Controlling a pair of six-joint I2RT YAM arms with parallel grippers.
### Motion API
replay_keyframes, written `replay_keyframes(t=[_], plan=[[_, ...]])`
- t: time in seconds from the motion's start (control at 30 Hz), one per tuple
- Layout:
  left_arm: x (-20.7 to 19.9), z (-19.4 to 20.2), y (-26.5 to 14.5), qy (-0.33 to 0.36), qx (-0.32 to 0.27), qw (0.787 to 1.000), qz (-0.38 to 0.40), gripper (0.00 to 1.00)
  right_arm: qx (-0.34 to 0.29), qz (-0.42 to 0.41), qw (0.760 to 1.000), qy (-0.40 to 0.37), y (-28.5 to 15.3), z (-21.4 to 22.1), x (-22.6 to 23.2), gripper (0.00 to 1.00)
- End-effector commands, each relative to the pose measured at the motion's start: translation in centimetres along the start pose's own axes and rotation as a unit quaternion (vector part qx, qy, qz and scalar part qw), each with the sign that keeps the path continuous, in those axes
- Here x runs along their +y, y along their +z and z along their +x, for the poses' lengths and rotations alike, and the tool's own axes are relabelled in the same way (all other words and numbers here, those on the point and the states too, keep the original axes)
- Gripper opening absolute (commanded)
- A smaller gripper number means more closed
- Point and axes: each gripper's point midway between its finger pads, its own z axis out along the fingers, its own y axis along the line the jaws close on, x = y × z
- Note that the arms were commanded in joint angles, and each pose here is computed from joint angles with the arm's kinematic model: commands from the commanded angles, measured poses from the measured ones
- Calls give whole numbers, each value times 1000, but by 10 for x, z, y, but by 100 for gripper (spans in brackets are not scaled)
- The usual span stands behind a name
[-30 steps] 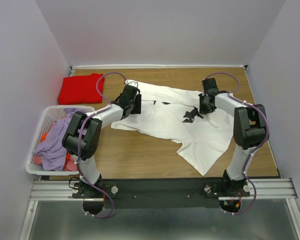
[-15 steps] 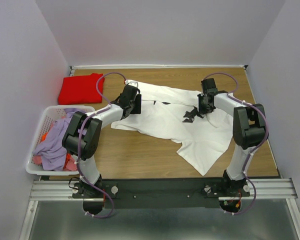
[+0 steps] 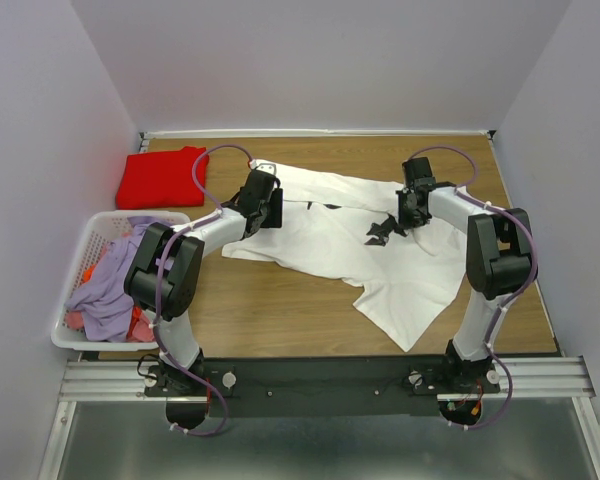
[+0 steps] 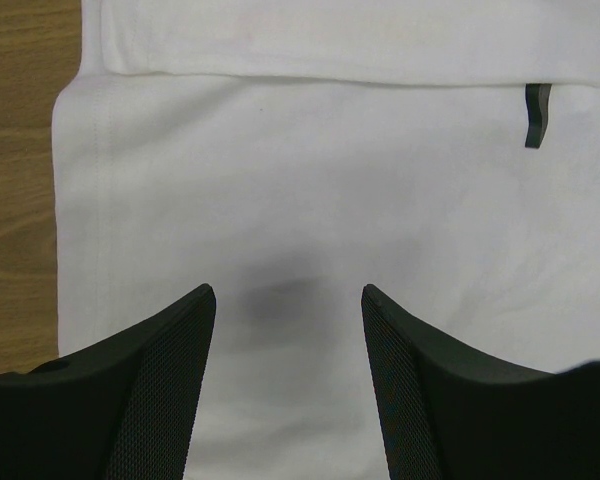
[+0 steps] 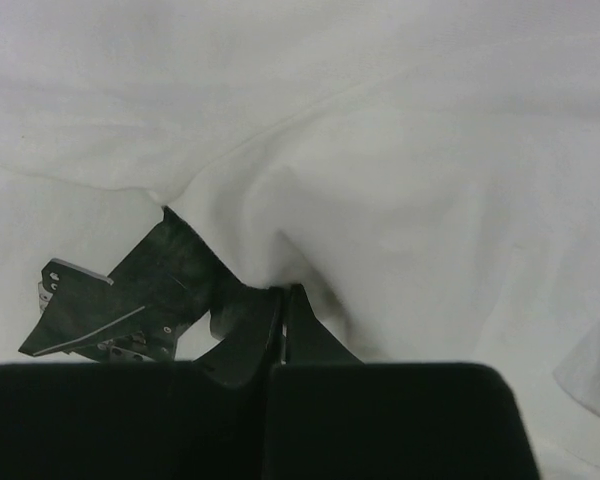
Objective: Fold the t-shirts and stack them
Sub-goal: Fold the tshirt
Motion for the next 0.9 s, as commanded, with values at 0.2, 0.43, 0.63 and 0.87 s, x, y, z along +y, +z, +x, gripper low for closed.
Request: replay_keyframes(t=[0.2,0.43,0.63,0.87], plan=[[-2,-6,-4,-1,-12,1000,-1,68,15,-26,999,17,-29,-7,11,1],[-2,-6,-3,0,-10,1000,0,68,41,-62,996,48,-31,-5,29,5],[-2,-7,-4,0,-12,1000,-1,68,70,-101,989,81,-21,-6,48,5],[0,-8,-5,-1,-13,1000,-4,68,97,-129,980,114,-14,-4,65,5]])
